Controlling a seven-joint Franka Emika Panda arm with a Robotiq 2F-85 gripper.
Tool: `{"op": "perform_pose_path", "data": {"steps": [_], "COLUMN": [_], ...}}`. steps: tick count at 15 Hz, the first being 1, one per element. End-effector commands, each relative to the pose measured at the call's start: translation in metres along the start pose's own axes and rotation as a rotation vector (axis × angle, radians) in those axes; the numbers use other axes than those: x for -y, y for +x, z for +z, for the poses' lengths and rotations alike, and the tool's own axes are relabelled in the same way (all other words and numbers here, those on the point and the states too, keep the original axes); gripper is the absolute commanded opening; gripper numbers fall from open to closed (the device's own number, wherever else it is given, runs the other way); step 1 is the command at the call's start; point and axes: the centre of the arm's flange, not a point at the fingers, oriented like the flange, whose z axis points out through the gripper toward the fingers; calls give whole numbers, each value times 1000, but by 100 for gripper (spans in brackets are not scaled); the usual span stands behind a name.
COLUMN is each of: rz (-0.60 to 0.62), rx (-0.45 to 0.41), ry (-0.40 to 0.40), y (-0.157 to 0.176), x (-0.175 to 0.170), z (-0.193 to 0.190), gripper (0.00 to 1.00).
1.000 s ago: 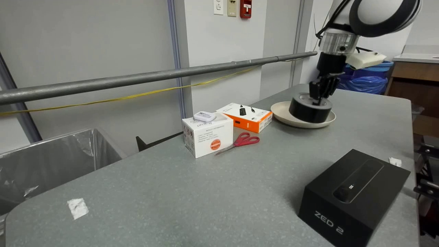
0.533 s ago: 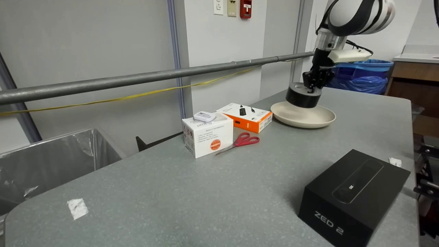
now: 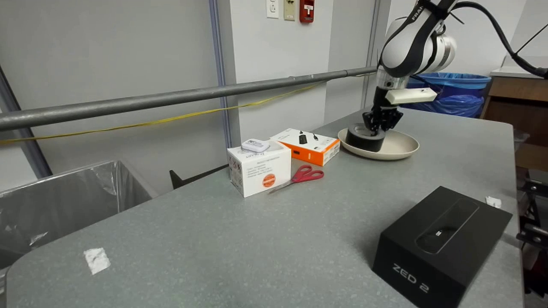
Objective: Put the masking tape on the plate
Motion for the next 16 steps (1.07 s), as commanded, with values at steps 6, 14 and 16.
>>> {"op": "perform_pose_path", "data": {"steps": [6, 14, 16], "rz": [32, 2, 2], "rx": [24, 8, 12], "ry": [17, 14, 11], "y": [18, 19, 18], "x": [10, 10, 9], "z": [-20, -29, -26], "gripper": [81, 100, 100]}}
